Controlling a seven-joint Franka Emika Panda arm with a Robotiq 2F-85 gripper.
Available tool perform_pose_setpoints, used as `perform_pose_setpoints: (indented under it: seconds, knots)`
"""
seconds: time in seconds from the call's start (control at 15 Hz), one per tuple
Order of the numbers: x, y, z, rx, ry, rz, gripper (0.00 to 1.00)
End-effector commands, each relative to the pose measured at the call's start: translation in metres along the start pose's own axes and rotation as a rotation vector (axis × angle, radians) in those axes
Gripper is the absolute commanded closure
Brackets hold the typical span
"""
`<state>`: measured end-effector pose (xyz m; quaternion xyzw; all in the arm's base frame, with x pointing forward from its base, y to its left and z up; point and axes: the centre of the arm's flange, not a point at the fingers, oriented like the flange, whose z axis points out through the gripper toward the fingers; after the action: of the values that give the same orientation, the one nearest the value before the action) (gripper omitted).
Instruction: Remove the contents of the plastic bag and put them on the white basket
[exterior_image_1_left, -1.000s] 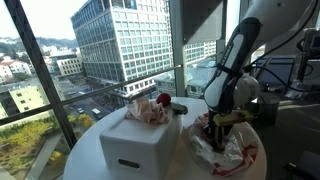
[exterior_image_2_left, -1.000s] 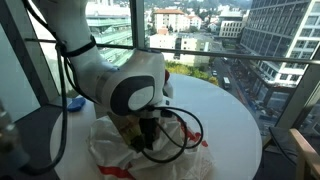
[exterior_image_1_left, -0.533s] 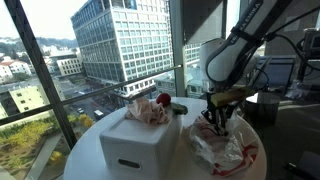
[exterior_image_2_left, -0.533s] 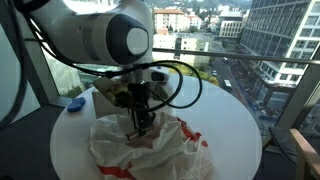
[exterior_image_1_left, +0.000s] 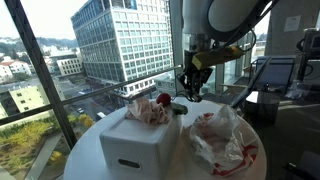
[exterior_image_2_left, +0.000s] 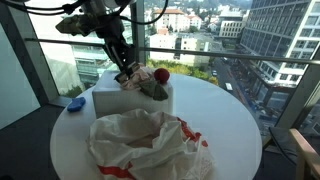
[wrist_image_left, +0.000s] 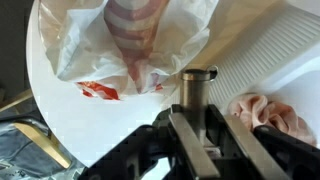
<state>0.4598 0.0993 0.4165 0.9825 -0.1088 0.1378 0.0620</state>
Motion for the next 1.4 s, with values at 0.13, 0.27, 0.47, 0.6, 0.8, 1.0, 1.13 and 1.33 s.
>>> perform_pose_setpoints:
  seconds: [0.13,0.27,0.47,0.6,0.8,1.0,1.13,1.33]
  knots:
    - [0.062,-0.102,-0.011,-0.005,0.135,-0.182,0.92]
    - [0.074,-0.133,0.004,-0.001,0.138,-0.231,0.92]
    - [0.083,-0.163,0.036,0.03,0.132,-0.298,0.92]
    - [0.085,-0.173,0.054,0.029,0.114,-0.323,0.91]
    - [0.074,-0.181,0.057,0.112,0.049,-0.354,0.92]
    - [0.064,-0.18,0.056,0.108,0.049,-0.368,0.45]
    - [0.059,-0.175,0.051,0.113,0.031,-0.349,0.32]
    - [0.04,-0.158,0.033,0.157,-0.019,-0.309,0.09]
